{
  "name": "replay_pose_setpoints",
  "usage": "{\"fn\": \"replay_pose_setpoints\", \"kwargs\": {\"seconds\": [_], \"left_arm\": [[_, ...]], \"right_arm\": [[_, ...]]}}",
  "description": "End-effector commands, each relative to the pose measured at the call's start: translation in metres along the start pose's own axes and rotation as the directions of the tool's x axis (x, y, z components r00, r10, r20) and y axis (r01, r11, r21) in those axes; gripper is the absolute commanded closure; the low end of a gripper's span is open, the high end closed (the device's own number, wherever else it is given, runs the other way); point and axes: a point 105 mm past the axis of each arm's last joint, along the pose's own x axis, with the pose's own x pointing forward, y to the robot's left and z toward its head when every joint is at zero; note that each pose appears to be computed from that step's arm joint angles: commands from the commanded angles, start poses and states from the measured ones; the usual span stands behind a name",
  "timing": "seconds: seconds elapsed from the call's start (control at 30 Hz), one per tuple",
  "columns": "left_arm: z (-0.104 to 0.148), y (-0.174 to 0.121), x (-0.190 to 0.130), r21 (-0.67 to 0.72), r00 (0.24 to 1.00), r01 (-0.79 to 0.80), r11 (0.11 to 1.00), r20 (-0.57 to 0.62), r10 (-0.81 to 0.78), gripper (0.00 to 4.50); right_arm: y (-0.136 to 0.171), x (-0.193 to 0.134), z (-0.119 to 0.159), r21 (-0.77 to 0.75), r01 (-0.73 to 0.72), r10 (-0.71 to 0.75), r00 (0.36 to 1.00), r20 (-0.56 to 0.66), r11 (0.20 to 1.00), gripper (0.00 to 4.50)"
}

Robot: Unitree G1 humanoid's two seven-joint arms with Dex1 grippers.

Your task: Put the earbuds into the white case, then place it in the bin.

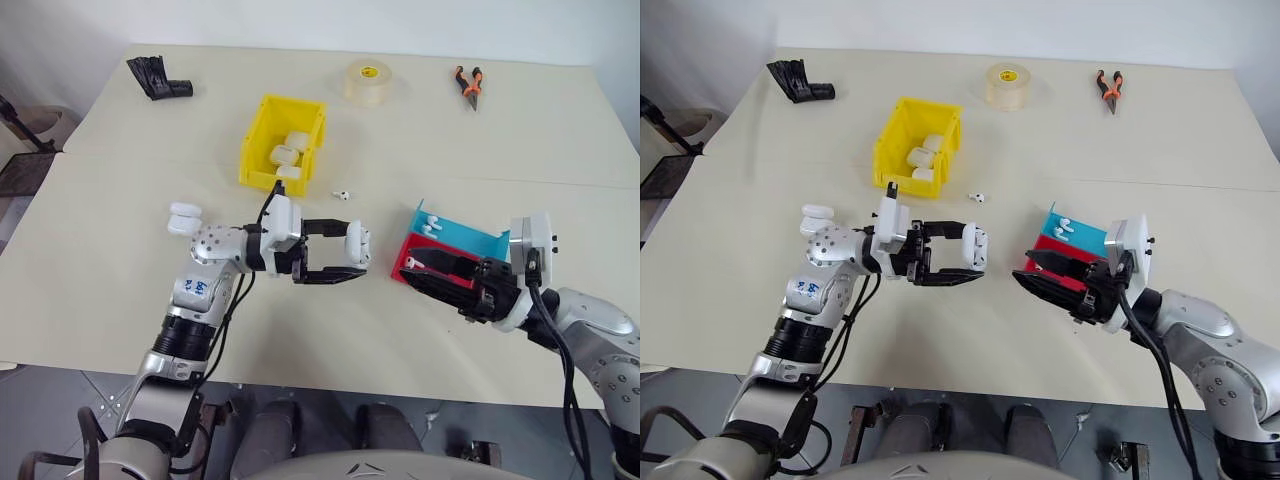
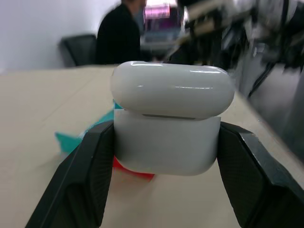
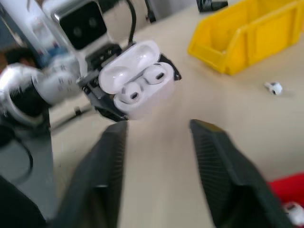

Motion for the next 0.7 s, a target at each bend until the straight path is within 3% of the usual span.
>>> {"fn": "replay_pose_setpoints", "kwargs": {"seconds": [0.03, 0.1, 0.4, 0.7], "left_arm": [[-0.001, 0.005, 0.004, 0.103, 0.995, 0.028, 0.994, -0.095, -0.018, 1.69], [-0.003, 0.005, 0.008, 0.113, 0.991, 0.056, 0.992, -0.129, -0.041, 1.69], [-0.001, -0.002, 0.023, 0.085, 0.992, 0.08, 0.993, -0.103, -0.071, 1.69], [0.01, -0.006, 0.019, 0.065, 0.996, 0.09, 0.994, -0.015, -0.09, 1.69]], "right_arm": [[0.011, 0.005, 0.02, -0.097, -0.073, 0.075, 0.997, 0.009, 0.993, 3.77], [0.016, 0.015, 0.025, -0.125, -0.106, 0.107, 0.994, -0.002, 0.986, 4.46], [0.012, 0.052, 0.02, -0.158, -0.114, 0.104, 0.992, -0.07, 0.981, 4.46], [-0.007, 0.046, 0.007, -0.157, -0.038, 0.018, 0.992, -0.123, 0.987, 4.46]]}}
